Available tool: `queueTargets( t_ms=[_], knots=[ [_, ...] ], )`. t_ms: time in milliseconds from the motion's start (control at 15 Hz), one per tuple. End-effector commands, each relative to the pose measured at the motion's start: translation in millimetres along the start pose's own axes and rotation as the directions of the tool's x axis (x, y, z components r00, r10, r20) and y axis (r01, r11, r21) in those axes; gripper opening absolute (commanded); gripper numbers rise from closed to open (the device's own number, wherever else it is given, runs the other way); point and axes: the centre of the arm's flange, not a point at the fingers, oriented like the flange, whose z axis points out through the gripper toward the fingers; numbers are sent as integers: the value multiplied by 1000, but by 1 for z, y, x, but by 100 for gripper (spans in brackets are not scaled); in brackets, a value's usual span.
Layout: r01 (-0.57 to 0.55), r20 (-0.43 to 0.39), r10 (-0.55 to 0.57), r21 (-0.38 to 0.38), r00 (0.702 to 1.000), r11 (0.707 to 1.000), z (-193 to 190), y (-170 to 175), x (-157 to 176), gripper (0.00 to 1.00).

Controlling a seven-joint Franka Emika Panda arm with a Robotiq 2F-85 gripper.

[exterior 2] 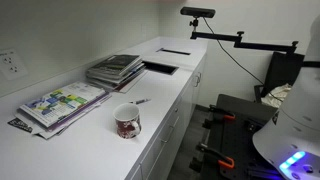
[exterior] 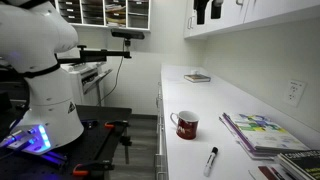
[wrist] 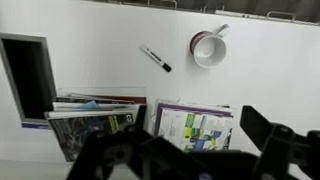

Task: Put the marker in the mug

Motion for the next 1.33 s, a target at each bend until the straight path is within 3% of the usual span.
queueTargets(
  t_ms=[0,267,600,867,1267],
  knots=[
    [0,-1,0,0,1000,1000,0,0,0,100],
    [32,0,-32,13,999,999,2,1,1,100],
    [332,-27,-333,-35,942,943,66,9,14,100],
    [533,0,-533,-14,846,846,156,19,27,100],
    [769,108,-769,52,630,637,275,27,37,100]
  ],
)
